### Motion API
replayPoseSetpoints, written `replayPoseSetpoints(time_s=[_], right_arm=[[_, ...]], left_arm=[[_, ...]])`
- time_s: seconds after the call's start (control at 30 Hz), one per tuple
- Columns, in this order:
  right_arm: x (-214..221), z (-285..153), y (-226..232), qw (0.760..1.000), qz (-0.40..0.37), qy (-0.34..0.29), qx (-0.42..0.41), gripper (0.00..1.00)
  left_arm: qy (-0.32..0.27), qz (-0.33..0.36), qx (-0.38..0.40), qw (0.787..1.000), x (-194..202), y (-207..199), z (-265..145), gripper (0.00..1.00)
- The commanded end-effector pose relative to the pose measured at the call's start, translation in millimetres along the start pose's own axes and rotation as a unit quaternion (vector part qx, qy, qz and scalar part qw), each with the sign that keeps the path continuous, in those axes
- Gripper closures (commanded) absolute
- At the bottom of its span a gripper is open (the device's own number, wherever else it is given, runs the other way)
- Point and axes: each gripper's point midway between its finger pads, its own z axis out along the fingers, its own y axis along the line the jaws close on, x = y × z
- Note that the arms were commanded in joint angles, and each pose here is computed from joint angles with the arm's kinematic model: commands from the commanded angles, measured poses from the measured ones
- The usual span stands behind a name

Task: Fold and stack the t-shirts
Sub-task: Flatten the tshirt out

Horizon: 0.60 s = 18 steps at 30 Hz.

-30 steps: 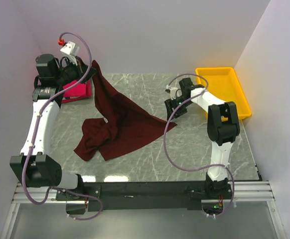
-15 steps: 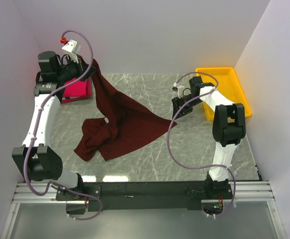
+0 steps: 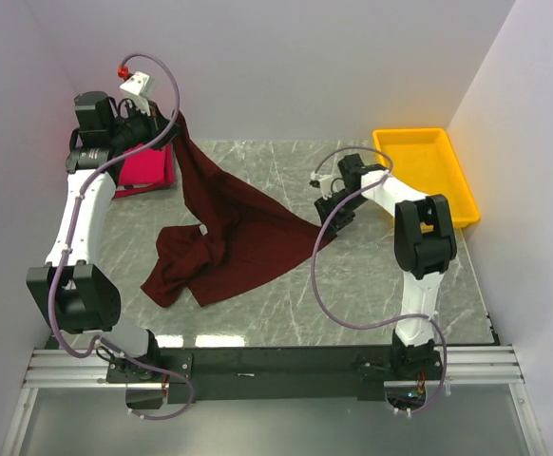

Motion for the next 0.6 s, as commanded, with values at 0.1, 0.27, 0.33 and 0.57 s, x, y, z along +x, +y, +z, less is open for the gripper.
replayPoseSetpoints(time_s=[0.1, 0.27, 0.33, 0.57], right_arm=[[-30, -17, -15, 0.999, 0.012, -0.033, 0.036, 1.00], [-77, -94, -28, 0.988, 0.016, -0.130, 0.085, 1.00], [-101, -133, -33, 0.978, 0.011, -0.178, 0.112, 1.00], [-153, -275, -29, 0.923, -0.023, -0.315, 0.220, 1.00]], left_arm=[[-0.025, 0.032, -0.042, 0.998, -31, 21, -5, 1.00], [-0.049, 0.026, -0.088, 0.995, -55, 50, -14, 1.00], [-0.064, 0.008, -0.108, 0.992, -64, 61, -21, 0.99], [-0.134, 0.015, -0.147, 0.980, -106, 78, -51, 0.99]])
